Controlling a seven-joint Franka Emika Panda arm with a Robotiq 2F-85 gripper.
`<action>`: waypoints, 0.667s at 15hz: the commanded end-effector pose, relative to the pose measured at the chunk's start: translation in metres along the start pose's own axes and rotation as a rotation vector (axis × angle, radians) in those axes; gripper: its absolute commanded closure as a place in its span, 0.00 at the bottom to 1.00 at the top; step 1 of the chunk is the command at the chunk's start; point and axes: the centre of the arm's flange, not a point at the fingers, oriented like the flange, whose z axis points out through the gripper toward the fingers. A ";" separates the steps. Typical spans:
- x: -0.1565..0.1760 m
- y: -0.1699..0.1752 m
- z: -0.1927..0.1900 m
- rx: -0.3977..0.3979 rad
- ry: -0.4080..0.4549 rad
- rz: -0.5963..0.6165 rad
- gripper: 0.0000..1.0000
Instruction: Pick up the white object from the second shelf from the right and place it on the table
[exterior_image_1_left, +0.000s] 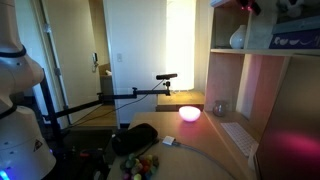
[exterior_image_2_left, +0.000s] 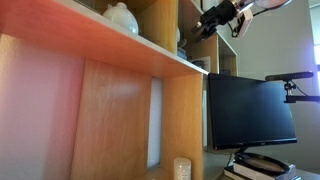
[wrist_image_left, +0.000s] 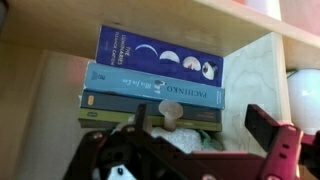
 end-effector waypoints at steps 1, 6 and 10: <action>0.009 0.010 0.003 0.001 0.035 -0.002 0.00; 0.014 0.024 0.009 -0.027 0.074 -0.006 0.00; 0.013 0.027 0.016 -0.025 0.067 -0.032 0.00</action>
